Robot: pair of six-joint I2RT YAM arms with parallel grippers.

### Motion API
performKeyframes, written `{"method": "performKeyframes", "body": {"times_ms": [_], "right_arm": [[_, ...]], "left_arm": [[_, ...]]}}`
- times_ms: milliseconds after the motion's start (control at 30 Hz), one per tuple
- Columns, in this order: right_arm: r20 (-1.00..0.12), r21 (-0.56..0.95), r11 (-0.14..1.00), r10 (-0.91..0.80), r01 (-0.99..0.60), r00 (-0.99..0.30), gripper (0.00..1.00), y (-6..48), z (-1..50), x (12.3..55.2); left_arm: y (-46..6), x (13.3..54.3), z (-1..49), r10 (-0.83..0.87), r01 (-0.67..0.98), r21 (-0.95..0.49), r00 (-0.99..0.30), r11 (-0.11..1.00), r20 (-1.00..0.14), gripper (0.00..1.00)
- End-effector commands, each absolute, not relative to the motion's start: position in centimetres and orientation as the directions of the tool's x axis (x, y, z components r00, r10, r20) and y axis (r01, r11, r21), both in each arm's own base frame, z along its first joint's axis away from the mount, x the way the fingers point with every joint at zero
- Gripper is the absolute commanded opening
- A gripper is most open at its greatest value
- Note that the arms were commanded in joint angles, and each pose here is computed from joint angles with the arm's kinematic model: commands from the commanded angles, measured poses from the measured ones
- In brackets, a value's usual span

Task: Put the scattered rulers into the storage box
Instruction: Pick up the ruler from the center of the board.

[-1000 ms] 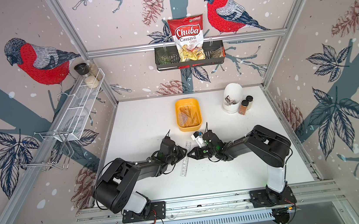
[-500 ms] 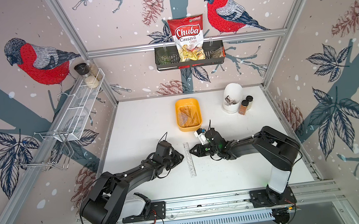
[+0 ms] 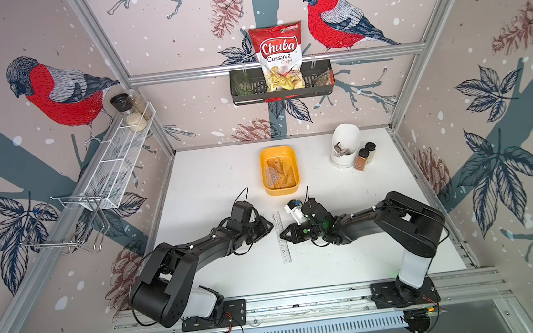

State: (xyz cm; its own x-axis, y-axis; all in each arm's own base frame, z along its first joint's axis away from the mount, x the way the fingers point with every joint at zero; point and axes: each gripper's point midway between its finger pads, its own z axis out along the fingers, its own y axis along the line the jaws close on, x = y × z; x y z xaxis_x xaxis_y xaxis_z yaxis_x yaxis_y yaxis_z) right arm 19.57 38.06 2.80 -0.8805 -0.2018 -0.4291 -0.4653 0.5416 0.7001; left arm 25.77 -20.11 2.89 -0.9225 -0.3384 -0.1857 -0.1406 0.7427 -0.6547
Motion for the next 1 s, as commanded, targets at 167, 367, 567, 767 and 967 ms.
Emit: {"method": "performKeyframes", "body": {"times_ms": [167, 367, 567, 767, 967], "right_arm": [[-0.393, 0.696, 0.560, -0.227, -0.449, -0.891, 0.16, 37.2, 0.6, 19.0], [-0.402, 0.698, 0.551, -0.227, -0.458, -0.887, 0.16, 36.9, 1.0, 18.8], [-0.397, 0.695, 0.556, -0.232, -0.456, -0.888, 0.17, 36.7, 0.9, 18.6], [-0.385, 0.682, 0.580, -0.233, -0.445, -0.893, 0.17, 36.0, 0.0, 18.6], [-0.376, 0.676, 0.594, -0.232, -0.437, -0.897, 0.17, 35.4, -0.4, 18.5]], "left_arm": [[-21.6, 24.0, 1.4, -0.292, -0.122, -0.665, -0.945, 0.737, -0.150, 0.45], [-21.8, 23.5, 0.7, -0.287, -0.128, -0.659, -0.948, 0.742, -0.139, 0.45], [-21.4, 23.6, 0.8, -0.300, -0.136, -0.645, -0.942, 0.752, -0.151, 0.46], [-21.2, 23.6, 0.5, -0.306, -0.146, -0.634, -0.940, 0.759, -0.151, 0.46], [-21.5, 23.5, 0.6, -0.299, -0.139, -0.633, -0.942, 0.761, -0.153, 0.46]]}}
